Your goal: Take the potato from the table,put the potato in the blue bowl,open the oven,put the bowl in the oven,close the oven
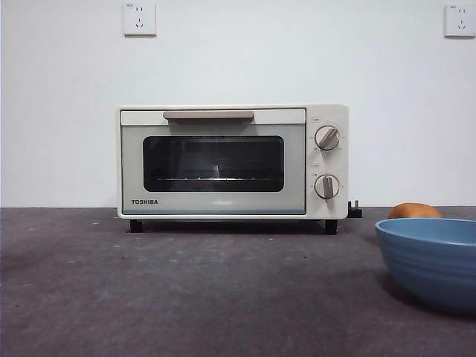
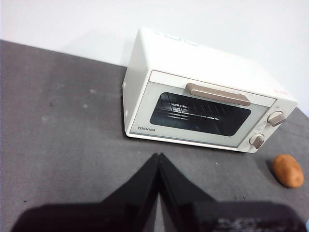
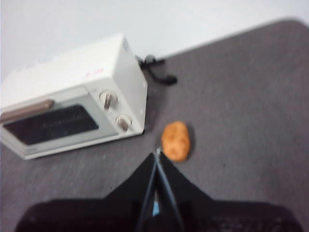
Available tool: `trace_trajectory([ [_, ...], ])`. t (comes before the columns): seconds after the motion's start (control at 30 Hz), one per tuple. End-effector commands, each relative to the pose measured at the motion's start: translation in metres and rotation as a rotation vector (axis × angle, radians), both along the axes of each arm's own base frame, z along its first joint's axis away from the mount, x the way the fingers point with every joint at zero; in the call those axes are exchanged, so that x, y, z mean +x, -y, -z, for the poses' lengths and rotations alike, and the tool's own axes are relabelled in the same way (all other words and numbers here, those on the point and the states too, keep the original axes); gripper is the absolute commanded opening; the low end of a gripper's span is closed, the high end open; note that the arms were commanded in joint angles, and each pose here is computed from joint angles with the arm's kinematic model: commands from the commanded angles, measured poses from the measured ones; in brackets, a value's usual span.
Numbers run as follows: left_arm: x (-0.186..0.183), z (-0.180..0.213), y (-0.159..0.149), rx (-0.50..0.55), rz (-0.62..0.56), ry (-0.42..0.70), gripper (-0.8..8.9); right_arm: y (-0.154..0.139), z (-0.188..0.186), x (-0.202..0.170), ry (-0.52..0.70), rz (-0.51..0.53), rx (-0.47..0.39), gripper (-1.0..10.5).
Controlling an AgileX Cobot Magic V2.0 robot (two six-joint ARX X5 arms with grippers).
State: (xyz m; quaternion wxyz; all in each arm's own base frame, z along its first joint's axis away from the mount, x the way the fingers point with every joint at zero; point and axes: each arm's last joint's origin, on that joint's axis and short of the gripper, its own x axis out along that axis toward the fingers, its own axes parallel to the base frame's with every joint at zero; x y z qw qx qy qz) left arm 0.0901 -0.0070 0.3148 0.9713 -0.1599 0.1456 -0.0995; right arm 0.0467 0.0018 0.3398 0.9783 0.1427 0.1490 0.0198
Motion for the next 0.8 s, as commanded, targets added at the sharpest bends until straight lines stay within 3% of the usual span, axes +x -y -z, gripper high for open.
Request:
trace_trajectory([
  [0.03, 0.006, -0.013, 0.002, 0.009, 0.043, -0.035, -0.06, -0.001, -0.017, 0.005, -0.053, -0.019, 0.016, -0.1],
  [0.3, 0.031, -0.034, 0.011, 0.044, 0.263, -0.174, -0.06, -0.004, -0.042, 0.038, -0.145, -0.164, 0.072, -0.1],
  [0.47, 0.051, -0.035, 0.013, 0.100, 0.308, -0.271, -0.05, -0.007, -0.037, 0.065, -0.280, -0.313, 0.112, -0.1],
  [0.6, 0.067, -0.028, 0.014, 0.099, 0.341, -0.364, -0.05, -0.008, -0.025, 0.088, -0.439, -0.333, 0.157, -0.1],
  [0.8, 0.088, -0.012, 0.016, 0.073, 0.369, -0.482, -0.05, -0.006, -0.003, 0.132, -0.610, -0.364, 0.131, -0.1],
])
